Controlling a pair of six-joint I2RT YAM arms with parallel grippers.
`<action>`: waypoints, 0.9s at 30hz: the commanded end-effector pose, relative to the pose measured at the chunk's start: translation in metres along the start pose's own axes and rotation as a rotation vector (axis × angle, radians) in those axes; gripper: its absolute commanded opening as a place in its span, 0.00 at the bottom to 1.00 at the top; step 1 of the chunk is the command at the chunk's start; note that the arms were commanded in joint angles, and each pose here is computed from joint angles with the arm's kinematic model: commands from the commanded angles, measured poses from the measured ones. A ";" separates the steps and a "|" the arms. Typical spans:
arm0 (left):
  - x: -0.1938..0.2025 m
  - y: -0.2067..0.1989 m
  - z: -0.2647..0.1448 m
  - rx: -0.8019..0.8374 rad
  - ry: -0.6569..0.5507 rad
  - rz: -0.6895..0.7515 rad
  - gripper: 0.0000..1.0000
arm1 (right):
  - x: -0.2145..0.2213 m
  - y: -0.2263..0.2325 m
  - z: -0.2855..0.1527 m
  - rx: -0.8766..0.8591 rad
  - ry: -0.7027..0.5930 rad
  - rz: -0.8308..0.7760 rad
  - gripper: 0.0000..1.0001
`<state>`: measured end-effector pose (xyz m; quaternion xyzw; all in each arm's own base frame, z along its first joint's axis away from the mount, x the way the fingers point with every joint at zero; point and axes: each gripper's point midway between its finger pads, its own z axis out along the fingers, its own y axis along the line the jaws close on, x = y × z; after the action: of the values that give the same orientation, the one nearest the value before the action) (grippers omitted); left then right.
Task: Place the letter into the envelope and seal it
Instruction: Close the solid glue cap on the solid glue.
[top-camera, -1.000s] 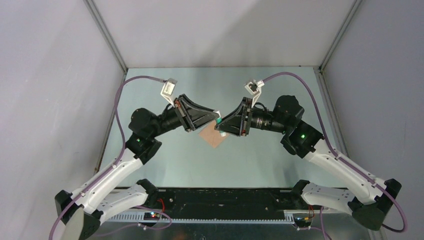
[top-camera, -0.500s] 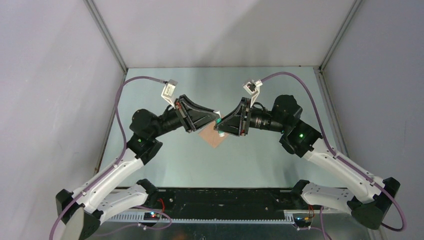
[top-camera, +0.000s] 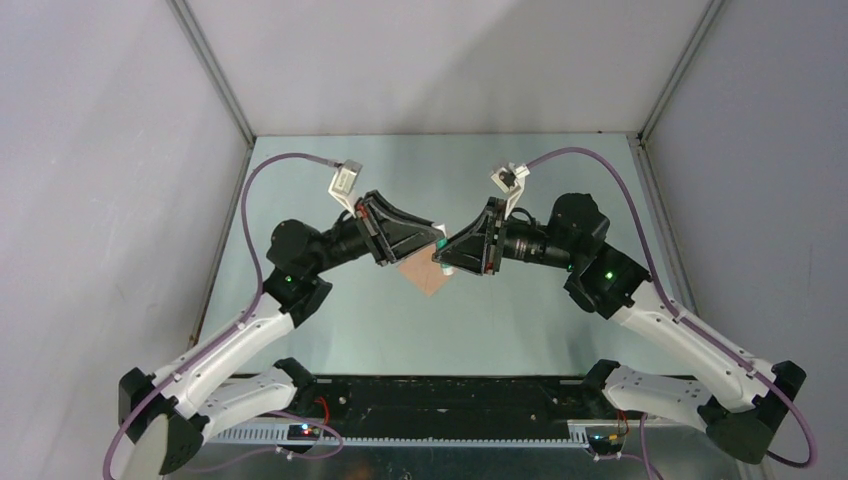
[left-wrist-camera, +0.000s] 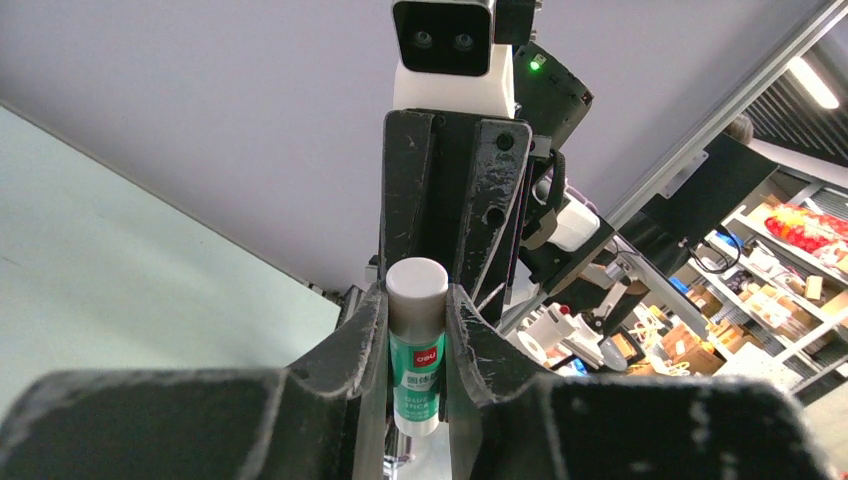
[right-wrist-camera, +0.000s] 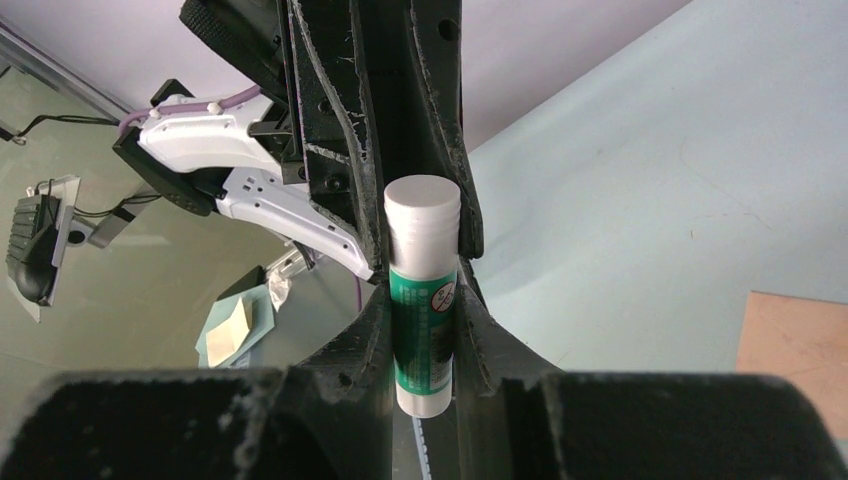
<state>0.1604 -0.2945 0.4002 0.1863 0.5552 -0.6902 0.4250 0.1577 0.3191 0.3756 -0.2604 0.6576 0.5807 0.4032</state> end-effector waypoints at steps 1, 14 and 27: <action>0.091 -0.008 -0.023 0.082 0.367 -0.219 0.00 | -0.091 0.011 -0.012 0.043 -0.364 -0.165 0.00; 0.087 -0.006 -0.018 0.034 0.399 -0.190 0.24 | -0.086 0.012 -0.015 0.044 -0.346 -0.168 0.00; 0.082 -0.017 -0.020 0.069 0.398 -0.192 0.63 | -0.087 0.008 -0.019 0.070 -0.348 -0.169 0.00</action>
<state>0.1455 -0.3044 0.3727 0.2117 0.6038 -0.6821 0.3540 0.1696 0.3078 0.3773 -0.2430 0.6557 0.5569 0.4482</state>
